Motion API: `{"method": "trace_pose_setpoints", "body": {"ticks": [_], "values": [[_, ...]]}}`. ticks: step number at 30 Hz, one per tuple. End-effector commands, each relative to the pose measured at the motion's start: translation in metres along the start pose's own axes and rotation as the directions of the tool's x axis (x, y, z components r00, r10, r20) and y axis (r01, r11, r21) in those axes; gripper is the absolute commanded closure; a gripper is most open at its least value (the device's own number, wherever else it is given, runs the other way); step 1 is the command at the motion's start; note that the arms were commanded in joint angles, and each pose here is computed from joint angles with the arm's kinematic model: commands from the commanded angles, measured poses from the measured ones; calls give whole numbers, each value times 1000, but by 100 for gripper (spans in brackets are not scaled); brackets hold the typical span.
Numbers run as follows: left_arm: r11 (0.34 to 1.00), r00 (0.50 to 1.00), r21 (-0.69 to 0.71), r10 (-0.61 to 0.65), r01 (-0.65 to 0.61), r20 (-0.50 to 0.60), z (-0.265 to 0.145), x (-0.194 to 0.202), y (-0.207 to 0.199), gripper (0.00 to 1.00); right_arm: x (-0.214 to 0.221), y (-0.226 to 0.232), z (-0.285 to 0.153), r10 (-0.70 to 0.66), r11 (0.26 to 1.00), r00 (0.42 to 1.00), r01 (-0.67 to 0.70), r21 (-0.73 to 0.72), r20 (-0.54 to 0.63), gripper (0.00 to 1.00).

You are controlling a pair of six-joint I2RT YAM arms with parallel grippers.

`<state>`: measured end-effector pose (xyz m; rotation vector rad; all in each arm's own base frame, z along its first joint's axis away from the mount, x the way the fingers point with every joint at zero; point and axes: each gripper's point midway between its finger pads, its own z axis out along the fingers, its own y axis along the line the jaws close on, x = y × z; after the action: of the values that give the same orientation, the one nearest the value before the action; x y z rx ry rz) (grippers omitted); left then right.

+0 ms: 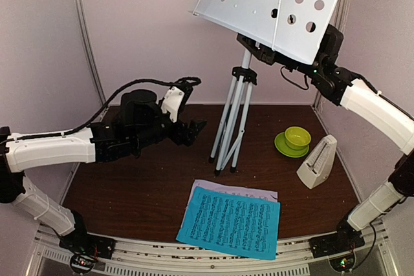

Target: Set up the instrument practice props

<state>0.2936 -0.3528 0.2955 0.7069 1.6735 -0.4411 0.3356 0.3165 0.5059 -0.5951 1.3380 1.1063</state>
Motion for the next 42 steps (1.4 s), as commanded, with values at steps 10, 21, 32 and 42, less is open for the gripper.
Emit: {"method": "trace_pose_setpoints", "body": {"ticks": [10, 21, 32, 42], "values": [[992, 989, 123, -55, 39, 134, 43, -46, -29, 29, -119, 60, -22, -123, 975, 930, 178, -130, 345, 100], [990, 992, 122, 59, -73, 115, 79, -56, -40, 53, -109, 59, -16, -91, 974, 940, 153, -167, 328, 100], [965, 981, 201, 146, -170, 127, 91, -53, -53, 91, -108, 61, -15, -94, 970, 943, 160, -185, 320, 100], [879, 870, 32, 465, -476, 167, 108, -33, -36, 100, -94, 56, -4, -69, 967, 957, 134, -216, 283, 100]]}}
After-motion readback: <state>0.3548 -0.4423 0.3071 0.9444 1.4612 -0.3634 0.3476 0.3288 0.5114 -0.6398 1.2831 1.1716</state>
